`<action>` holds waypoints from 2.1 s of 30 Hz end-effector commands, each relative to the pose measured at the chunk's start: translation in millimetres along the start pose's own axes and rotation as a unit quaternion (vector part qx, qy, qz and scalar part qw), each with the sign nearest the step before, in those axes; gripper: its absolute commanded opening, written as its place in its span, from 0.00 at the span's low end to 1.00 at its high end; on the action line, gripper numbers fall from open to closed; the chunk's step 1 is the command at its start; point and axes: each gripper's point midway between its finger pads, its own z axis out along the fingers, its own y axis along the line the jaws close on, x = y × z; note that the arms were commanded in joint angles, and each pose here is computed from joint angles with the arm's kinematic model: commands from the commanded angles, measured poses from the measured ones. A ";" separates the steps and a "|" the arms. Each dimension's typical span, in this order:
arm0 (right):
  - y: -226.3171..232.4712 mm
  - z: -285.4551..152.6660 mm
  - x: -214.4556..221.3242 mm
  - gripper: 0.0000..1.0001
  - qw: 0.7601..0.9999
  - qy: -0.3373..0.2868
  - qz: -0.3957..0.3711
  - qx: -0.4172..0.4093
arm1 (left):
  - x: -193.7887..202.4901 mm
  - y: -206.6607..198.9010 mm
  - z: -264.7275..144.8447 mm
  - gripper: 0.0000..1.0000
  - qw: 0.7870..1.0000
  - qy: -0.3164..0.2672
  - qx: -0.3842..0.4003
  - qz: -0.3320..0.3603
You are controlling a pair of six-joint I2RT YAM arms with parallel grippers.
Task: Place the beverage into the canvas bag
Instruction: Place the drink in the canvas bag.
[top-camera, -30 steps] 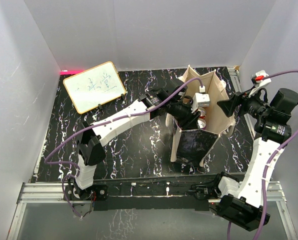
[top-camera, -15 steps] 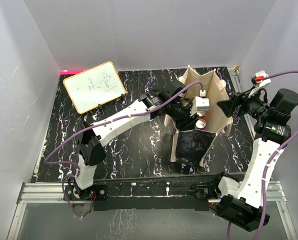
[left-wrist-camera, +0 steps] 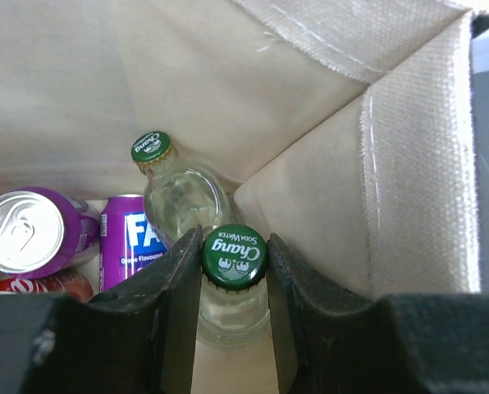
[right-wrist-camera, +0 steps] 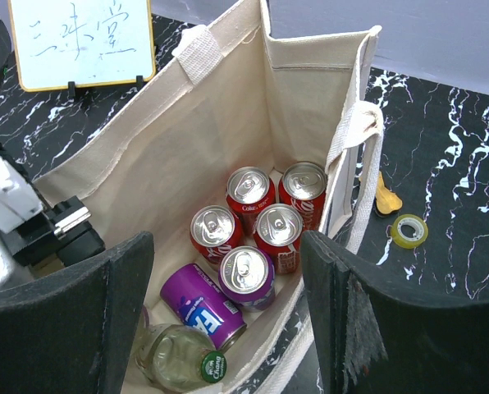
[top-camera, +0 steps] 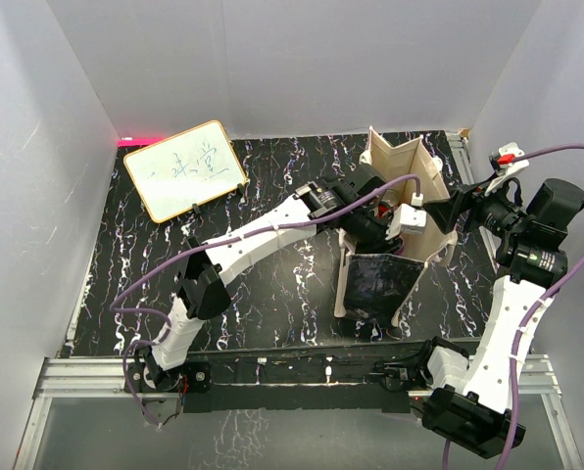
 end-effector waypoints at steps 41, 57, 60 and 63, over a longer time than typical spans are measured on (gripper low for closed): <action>-0.2 -0.7 -8.5 0.75 1.000 -0.016 -0.022 -0.001 | 68.6 -51.2 44.1 0.13 0.983 0.040 0.169 0.063; 2.3 -2.1 -9.5 0.75 1.000 -0.017 -0.025 -0.003 | 36.7 -44.1 32.8 0.60 0.990 0.017 0.124 0.067; 2.5 -2.2 -9.8 0.75 1.000 -0.017 -0.025 -0.003 | 29.3 -44.4 26.0 0.64 0.991 0.013 0.112 0.074; 2.8 -2.5 -11.8 0.75 1.000 -0.017 -0.026 -0.003 | 21.4 -43.8 18.9 0.70 0.992 0.009 0.097 0.085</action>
